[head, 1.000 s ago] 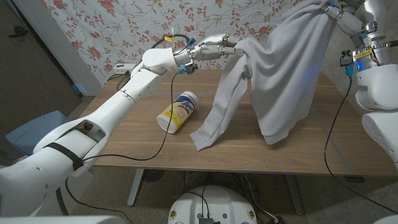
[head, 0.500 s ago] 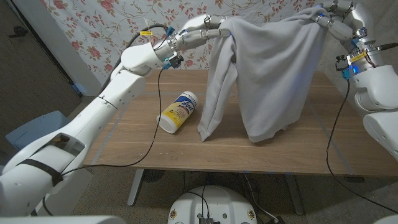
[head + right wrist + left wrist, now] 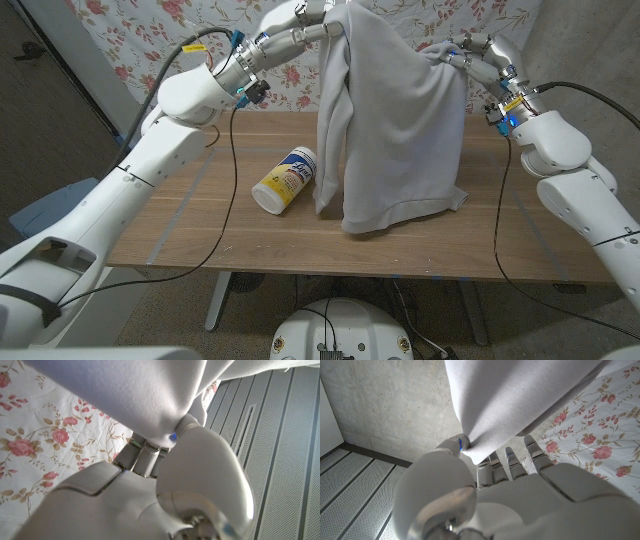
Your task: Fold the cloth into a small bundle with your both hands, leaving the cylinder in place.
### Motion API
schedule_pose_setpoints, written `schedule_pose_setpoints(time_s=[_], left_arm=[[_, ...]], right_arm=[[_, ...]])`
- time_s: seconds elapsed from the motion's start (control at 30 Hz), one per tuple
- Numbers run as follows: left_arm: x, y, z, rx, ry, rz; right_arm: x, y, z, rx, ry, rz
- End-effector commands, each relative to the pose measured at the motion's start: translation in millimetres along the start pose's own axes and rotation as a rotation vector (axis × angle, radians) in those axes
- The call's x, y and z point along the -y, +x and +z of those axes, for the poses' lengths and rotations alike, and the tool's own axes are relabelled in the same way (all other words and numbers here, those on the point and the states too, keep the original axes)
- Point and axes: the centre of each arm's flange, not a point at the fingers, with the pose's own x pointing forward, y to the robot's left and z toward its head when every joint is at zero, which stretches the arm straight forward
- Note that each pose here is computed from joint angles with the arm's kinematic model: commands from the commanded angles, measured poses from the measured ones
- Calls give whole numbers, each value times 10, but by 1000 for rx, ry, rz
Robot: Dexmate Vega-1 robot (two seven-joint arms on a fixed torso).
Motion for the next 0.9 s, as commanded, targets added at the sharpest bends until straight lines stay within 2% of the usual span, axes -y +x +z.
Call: schedule_pose_setpoints(time_s=[0.03,0.4,0.67,0.77,0.8,0.87,0.9], left_arm=[[-73,-192,326,-9,67,77],[-207,-459,479,-76,136,181],[-369,-638,509,-140,169,262],[-445,-683,529,-164,186,287],[-500,-703,542,-175,194,300],[-527,-712,547,-181,196,306],[-574,-734,557,-194,209,320]], right_arm=[[-512,309,-238,-4,89,142],[-775,562,-237,-1,109,231],[-989,781,-253,6,126,288],[-1090,861,-243,8,124,317],[-1158,912,-230,10,124,341],[-1193,936,-222,10,122,351],[-1258,978,-207,10,116,377]])
